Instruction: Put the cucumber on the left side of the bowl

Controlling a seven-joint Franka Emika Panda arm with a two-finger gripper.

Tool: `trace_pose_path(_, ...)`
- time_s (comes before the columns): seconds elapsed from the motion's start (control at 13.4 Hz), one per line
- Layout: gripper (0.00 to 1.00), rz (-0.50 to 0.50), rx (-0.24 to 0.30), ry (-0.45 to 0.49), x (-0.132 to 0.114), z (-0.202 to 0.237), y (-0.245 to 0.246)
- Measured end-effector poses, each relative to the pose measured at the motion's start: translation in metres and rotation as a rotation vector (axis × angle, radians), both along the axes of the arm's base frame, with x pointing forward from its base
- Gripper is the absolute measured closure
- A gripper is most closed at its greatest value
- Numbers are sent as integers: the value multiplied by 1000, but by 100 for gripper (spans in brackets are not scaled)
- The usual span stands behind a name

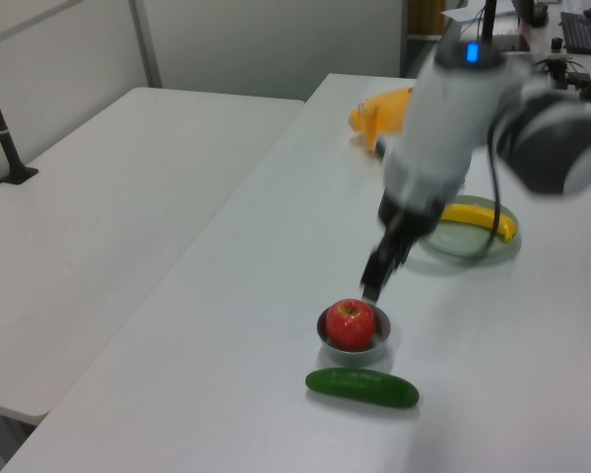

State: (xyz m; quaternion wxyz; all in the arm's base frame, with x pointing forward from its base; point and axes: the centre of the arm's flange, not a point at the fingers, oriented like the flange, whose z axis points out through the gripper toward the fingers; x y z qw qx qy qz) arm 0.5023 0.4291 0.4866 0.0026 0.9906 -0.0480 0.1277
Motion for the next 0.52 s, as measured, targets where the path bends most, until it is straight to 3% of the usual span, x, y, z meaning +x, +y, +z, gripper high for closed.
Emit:
trace_pose_path(0.37, 0, -159, 69, 97, -11, 119, -104)
trace_pose_path(0.52, 0, -186, 75, 121, -12, 143, -144)
